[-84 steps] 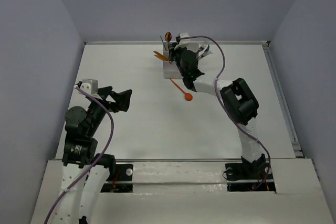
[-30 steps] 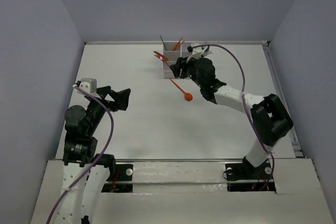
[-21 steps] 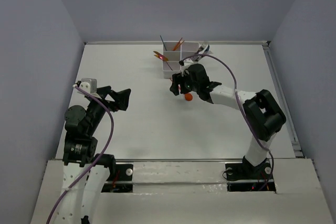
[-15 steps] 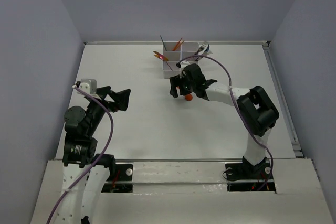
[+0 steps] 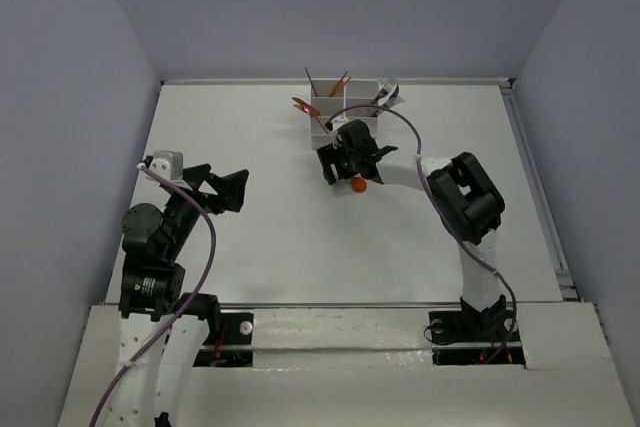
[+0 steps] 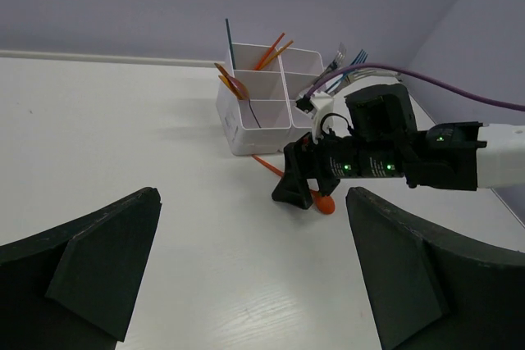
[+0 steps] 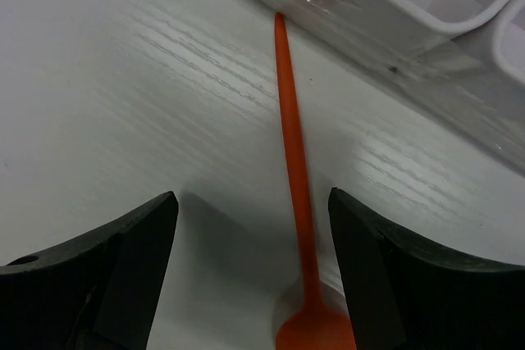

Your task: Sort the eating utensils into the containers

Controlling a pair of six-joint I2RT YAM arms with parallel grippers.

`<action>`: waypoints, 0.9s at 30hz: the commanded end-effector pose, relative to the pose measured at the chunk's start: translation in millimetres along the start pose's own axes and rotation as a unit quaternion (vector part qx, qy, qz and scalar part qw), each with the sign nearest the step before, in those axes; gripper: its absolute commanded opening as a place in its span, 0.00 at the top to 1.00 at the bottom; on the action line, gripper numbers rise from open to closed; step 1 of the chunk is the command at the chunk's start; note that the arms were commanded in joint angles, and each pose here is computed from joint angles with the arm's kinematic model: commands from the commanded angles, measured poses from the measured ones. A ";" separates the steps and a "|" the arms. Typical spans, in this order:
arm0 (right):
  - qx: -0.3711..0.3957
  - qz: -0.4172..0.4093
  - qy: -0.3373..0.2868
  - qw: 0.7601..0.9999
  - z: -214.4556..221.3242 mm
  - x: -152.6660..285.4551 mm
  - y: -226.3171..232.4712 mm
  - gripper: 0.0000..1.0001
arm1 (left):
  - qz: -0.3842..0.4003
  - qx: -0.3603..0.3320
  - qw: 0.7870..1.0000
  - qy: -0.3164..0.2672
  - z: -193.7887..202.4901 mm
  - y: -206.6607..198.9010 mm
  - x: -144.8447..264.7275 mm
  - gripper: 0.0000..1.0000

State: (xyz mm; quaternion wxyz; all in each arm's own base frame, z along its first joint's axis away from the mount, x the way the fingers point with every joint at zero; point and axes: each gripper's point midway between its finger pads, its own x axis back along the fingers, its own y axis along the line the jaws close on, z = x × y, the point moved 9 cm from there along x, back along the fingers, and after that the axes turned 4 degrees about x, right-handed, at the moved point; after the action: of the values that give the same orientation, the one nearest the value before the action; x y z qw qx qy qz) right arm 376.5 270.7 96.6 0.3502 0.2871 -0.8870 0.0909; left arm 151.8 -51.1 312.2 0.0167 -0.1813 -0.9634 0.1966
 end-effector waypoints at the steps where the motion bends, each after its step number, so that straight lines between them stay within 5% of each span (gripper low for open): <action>1: 0.022 -0.005 -0.050 0.999 -25.5 -10.7 -1.4 0.22 | 0.005 -0.008 1.000 -0.024 -6.1 -1.1 0.2 0.01; 14: 0.082 -0.119 -0.031 0.989 -10.3 -28.5 35.6 0.25 | 0.005 -0.008 1.000 -0.026 -7.0 -1.6 0.9 0.01; 27: 0.086 -0.194 0.006 0.977 33.8 33.8 73.1 0.31 | 0.003 -0.010 0.999 -0.033 -8.4 -2.0 3.0 0.01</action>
State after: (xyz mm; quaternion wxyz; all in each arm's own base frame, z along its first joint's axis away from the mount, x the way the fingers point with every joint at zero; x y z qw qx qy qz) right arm 330.9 296.4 90.6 0.3258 0.4319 -0.8348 0.1020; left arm 149.2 -50.5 314.1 0.0096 -0.1807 -0.9637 0.1961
